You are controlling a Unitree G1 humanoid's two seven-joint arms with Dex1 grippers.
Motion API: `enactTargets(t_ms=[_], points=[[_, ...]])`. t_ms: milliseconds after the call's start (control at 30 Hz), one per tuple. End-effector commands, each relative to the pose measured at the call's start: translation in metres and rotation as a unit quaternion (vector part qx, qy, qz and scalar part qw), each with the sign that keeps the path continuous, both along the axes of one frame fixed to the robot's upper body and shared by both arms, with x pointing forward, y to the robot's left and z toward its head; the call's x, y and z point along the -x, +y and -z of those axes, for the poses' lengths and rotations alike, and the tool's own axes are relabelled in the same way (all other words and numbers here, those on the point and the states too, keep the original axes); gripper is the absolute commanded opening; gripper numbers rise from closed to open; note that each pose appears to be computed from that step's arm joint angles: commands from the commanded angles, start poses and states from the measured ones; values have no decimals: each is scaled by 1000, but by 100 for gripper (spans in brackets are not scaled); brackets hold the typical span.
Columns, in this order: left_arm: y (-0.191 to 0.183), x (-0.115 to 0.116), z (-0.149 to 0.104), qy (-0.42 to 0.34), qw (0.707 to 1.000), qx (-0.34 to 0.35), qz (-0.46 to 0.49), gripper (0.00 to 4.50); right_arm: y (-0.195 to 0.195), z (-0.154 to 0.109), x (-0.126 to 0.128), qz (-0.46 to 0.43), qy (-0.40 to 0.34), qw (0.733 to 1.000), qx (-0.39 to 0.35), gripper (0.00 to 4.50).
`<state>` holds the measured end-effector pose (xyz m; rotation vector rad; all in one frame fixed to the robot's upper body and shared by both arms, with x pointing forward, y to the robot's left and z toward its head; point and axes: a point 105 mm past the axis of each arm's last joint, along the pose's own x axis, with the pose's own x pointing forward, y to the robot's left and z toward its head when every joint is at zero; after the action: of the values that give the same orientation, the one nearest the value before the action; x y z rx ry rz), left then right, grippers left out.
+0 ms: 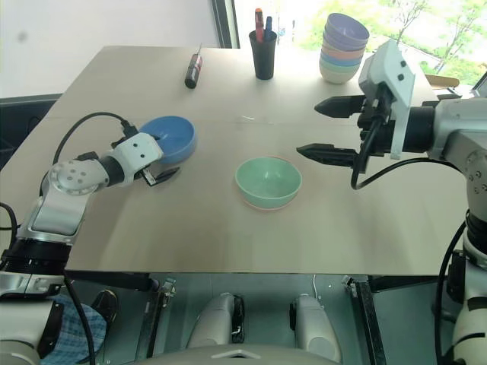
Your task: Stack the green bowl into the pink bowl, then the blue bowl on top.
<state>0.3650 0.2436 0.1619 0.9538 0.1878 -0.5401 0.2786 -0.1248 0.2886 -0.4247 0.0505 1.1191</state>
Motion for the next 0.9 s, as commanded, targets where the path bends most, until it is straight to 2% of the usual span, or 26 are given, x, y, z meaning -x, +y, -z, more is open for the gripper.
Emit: enactTargets(t_ms=[33,100,200,433,533,800,867,900], points=[[5,-4,-3,2,1000,-29,5,450,2,-8,5,-4,-31,999,4,446],[7,-7,0,8,999,-35,6,450,2,-7,5,-2,-31,1000,4,446],[9,-12,-1,4,999,-41,6,373,0,-3,3,6,-28,1000,6,450],[10,-18,0,8,999,-44,15,91,-2,-1,3,12,-27,1000,5,450],[11,-20,-1,7,999,-45,16,11,-3,0,3,16,-26,1000,5,450],[5,-21,-1,28,999,-35,24,11,-6,2,3,22,-24,999,13,450],[-4,-22,-8,35,999,-11,29,11,-5,2,2,21,-22,999,13,450],[-16,-22,-20,24,998,-10,62,11,-4,2,2,20,-22,999,13,450]])
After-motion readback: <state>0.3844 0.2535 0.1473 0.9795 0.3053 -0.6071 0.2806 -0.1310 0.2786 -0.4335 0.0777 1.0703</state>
